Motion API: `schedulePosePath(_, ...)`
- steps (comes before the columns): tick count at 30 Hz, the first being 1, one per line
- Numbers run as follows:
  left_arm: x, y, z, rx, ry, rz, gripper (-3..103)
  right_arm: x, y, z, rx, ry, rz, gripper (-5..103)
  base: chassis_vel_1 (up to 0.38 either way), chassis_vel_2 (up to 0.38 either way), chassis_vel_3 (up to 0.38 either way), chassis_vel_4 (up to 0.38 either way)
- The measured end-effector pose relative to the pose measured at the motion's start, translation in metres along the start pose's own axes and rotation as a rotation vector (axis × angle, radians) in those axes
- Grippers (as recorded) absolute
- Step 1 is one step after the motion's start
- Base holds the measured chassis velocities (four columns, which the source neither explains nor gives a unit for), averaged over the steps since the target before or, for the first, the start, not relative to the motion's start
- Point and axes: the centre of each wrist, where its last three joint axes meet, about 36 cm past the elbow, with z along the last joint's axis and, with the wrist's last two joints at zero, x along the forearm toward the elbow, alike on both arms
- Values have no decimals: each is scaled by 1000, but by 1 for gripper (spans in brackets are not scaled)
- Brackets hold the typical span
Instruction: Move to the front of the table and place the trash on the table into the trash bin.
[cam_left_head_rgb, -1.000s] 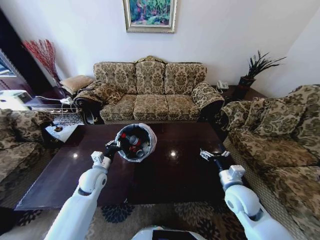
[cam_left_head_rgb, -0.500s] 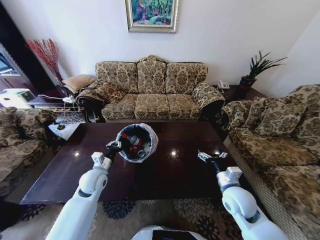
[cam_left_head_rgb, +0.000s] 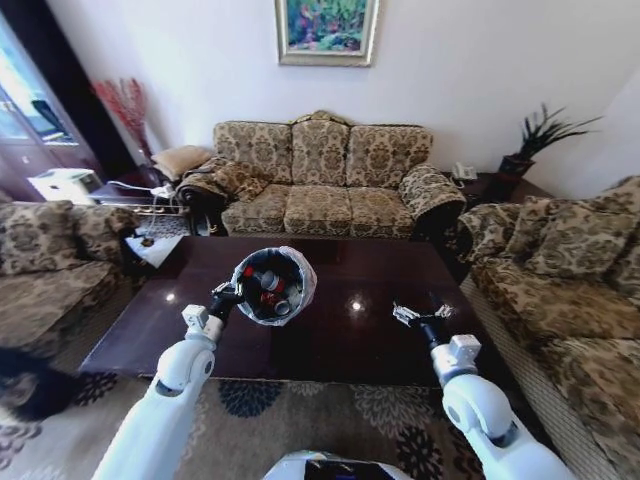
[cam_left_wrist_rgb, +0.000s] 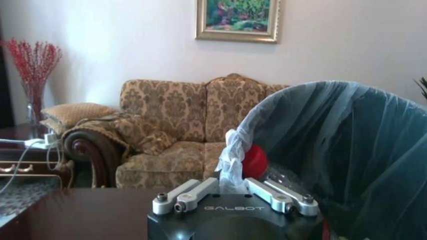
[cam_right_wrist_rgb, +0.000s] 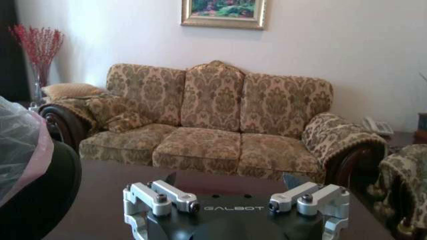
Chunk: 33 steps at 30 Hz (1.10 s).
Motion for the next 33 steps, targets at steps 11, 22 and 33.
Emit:
schedulePosePath(11,-1,-2,1,-1,-14,23,1,-1,-1,2,4,1,1,100,81,-75,-80,82)
schedulePosePath(22,0,-2,3,1,-13,27,1,-1,2,4,7,5,0,100,67,-66,-57,76)
schedulePosePath(33,1,-3,5,6,-17,29,1,3,3,8,14,13,0,100,139,-141,-153,137)
